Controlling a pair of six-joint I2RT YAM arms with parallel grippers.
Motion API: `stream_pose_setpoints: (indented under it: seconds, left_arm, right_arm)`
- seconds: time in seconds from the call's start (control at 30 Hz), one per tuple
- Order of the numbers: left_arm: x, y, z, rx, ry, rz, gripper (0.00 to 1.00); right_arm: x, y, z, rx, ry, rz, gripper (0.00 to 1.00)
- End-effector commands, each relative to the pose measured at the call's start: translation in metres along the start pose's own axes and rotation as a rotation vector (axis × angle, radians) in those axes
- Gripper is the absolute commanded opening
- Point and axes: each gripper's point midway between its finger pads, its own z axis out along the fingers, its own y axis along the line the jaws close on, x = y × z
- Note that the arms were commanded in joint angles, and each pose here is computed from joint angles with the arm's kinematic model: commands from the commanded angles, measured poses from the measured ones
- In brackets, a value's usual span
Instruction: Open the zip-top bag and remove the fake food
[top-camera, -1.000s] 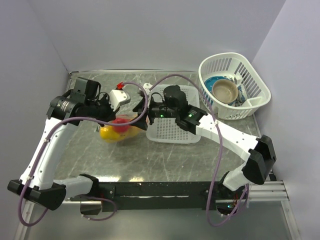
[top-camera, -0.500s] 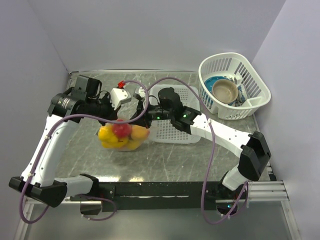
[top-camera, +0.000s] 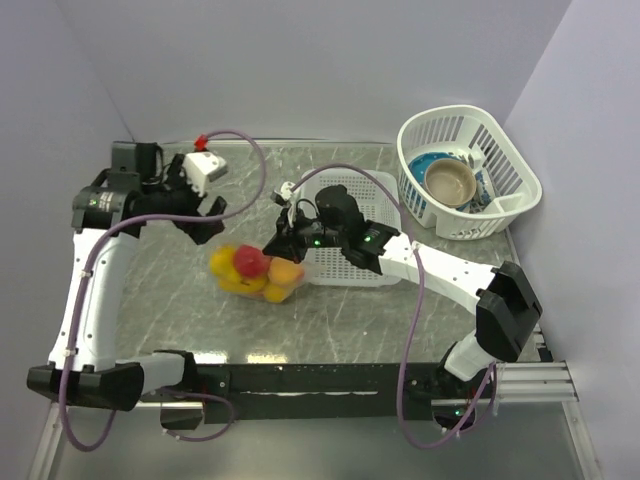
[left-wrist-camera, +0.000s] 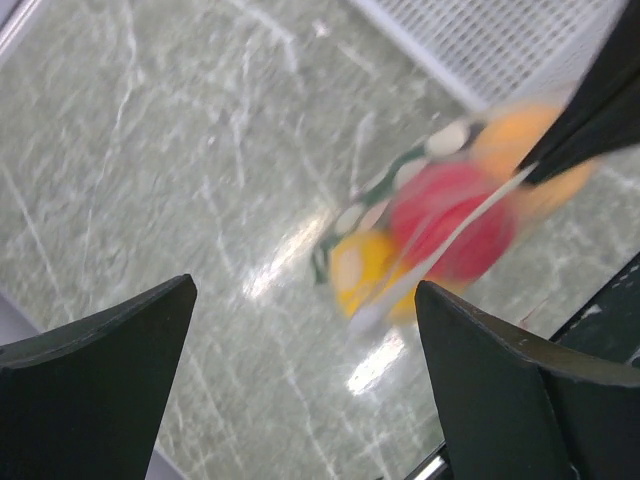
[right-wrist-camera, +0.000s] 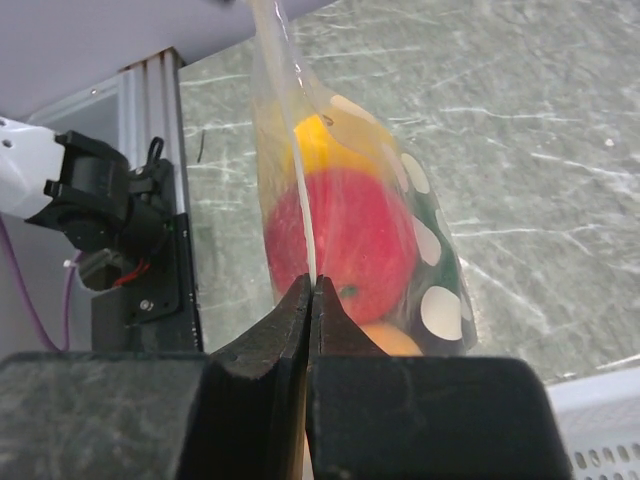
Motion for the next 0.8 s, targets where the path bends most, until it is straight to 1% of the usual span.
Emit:
stream_pose_setpoints:
  seconds: [0.0,0.07,0.17,0.23,0.3,0.4,0.43,0.5,0.53,0.57,0.6,0.63,0.67,0.73,0.77]
  left_arm:
    - [0.031,-0.005,-0.008,0.099,-0.001,0.039,0.99]
    - [0.047,-0.013,-0.004,0.155,0.02,0.029,0.99]
    - [0.046,-0.022,-0.004,0.247,-0.016,0.024,0.99]
    - [0.039,-0.018,-0.002,0.27,-0.055,-0.003,0.98]
    - [0.036,-0.014,-0.001,0.275,-0.089,0.011,0.98]
    - [0.022,-0.008,0.008,0.31,-0.176,-0.001,0.98]
    - [0.015,-0.008,0.013,0.348,-0.228,-0.021,0.97]
    - [0.01,0.001,0.017,0.364,-0.305,-0.03,0.97]
    - [0.004,-0.006,0.018,0.436,-0.402,-0.055,0.97]
    - [0.006,-0.002,0.016,0.446,-0.448,-0.056,0.97]
    - [0.005,-0.002,0.018,0.456,-0.498,-0.003,0.97]
    - [0.008,-0.006,0.021,0.502,-0.503,-0.059,0.97]
    - [0.004,-0.004,0.023,0.509,-0.548,-0.03,0.98]
    - [0.01,0.001,0.031,0.522,-0.555,-0.053,0.98]
    - [0.012,0.002,0.033,0.507,-0.566,-0.013,0.97]
  right_arm:
    - [-0.022,-0.015,-0.016,0.071,-0.066,-0.008,0.0]
    - [-0.028,-0.026,-0.025,0.111,-0.083,-0.004,0.0]
    - [-0.033,-0.039,-0.033,0.135,-0.091,0.01,0.0]
    - [-0.038,-0.042,-0.038,0.139,-0.101,0.013,0.0]
    - [-0.039,-0.04,-0.04,0.124,-0.104,0.013,0.0]
    - [-0.037,-0.033,-0.041,0.09,-0.104,0.03,0.0]
    - [-0.038,-0.029,-0.042,0.079,-0.106,0.03,0.0]
    - [-0.034,-0.027,-0.043,0.07,-0.102,0.039,0.0]
    - [-0.036,-0.024,-0.045,0.067,-0.105,0.036,0.0]
    - [-0.035,-0.022,-0.046,0.064,-0.103,0.037,0.0]
    - [-0.032,-0.019,-0.045,0.059,-0.094,0.04,0.0]
    - [-0.034,-0.018,-0.046,0.06,-0.095,0.039,0.0]
    - [-0.034,-0.015,-0.045,0.055,-0.091,0.038,0.0]
    - [-0.033,-0.013,-0.046,0.056,-0.084,0.038,0.0]
    - [-0.033,-0.011,-0.047,0.055,-0.082,0.038,0.0]
